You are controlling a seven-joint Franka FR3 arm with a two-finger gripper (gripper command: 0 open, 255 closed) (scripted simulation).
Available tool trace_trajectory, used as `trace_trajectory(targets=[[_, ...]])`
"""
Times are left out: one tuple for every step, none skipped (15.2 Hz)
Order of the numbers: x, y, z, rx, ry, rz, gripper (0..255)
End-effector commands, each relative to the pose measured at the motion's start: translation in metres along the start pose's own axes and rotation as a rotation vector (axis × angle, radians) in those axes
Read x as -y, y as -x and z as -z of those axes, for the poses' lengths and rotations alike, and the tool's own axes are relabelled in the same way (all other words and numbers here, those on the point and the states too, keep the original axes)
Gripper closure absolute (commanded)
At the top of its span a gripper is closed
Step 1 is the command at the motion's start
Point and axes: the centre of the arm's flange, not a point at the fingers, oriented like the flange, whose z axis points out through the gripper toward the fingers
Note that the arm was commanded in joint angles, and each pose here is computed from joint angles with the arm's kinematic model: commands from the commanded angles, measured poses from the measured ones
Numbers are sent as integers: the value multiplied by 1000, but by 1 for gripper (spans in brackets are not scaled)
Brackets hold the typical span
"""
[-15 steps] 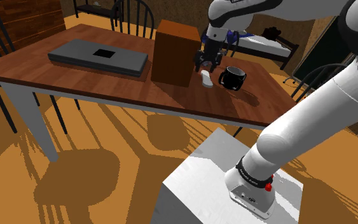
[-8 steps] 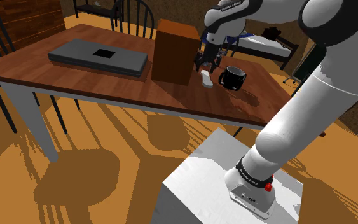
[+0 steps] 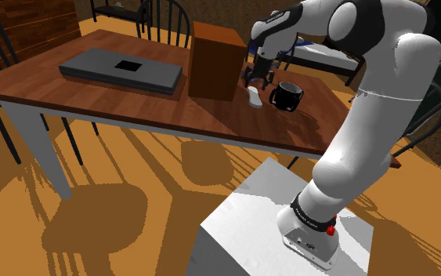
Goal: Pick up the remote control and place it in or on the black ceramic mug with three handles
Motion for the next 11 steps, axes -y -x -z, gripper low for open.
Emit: trace_trajectory(targets=[[-16, -20, -8, -9, 3, -39, 0], [-24, -29, -12, -13, 4, -58, 0], [-32, -38, -15, -17, 5, -78, 0], [-33, -39, -16, -18, 5, -80, 0], [-33, -39, -21, -18, 5, -80, 0], [-33, -40, -27, -18, 5, -80, 0], [-33, -40, -32, -18, 5, -80, 0], [-33, -40, -37, -18, 5, -80, 0], [-33, -40, -42, -18, 5, -80, 0], [-33, -40, -48, -18, 5, -80, 0], [-33, -40, -56, -18, 5, -80, 0]])
